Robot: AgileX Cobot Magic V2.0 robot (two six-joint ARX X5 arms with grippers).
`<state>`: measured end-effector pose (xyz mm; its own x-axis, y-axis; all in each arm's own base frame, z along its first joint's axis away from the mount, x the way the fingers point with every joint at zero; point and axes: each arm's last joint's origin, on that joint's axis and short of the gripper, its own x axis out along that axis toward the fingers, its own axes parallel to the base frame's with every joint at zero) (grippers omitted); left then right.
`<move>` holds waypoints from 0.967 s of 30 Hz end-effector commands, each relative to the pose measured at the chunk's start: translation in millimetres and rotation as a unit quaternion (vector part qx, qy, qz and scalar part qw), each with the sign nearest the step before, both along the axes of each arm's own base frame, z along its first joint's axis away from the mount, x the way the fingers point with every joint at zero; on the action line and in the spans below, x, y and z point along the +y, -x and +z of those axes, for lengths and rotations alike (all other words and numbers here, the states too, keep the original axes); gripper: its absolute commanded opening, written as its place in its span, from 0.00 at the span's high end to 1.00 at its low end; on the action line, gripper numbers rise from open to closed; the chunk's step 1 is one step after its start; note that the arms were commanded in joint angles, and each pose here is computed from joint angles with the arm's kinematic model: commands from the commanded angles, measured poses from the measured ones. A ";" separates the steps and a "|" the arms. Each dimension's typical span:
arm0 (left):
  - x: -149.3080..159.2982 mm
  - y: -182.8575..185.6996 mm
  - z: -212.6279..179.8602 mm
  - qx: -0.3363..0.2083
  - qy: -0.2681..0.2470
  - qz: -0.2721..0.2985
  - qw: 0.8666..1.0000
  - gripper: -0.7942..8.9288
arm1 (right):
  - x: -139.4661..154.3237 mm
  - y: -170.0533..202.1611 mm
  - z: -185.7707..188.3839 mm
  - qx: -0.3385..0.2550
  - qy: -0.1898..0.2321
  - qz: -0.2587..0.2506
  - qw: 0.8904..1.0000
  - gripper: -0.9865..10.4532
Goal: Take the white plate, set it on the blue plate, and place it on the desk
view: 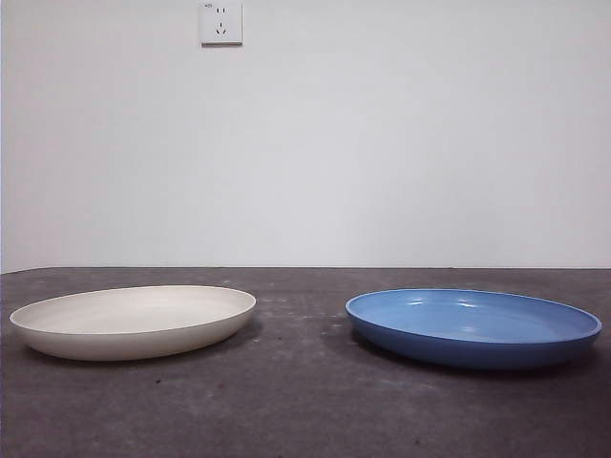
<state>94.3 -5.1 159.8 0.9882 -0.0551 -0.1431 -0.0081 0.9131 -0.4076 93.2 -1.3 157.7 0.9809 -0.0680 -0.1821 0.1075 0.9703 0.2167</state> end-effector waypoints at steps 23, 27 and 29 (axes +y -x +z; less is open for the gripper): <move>-7.8 1.4 135.7 0.059 -0.057 -0.150 0.985 0.90 | 6.2 0.9 152.1 0.065 0.023 0.116 0.991 0.90; -11.3 -9.3 152.9 0.083 -0.073 -0.210 0.971 0.90 | 8.4 -9.3 170.3 0.115 0.033 0.158 0.980 0.90; -13.1 -15.1 160.1 0.097 -0.079 -0.242 0.962 0.90 | 9.4 -14.0 178.3 0.142 0.036 0.179 0.973 0.90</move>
<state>107.9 -17.4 314.3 0.8139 -0.4460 -0.3725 0.3254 0.8809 -0.3437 105.8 7.6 330.3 0.8608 0.2339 -0.4520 -0.1630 0.9680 0.1905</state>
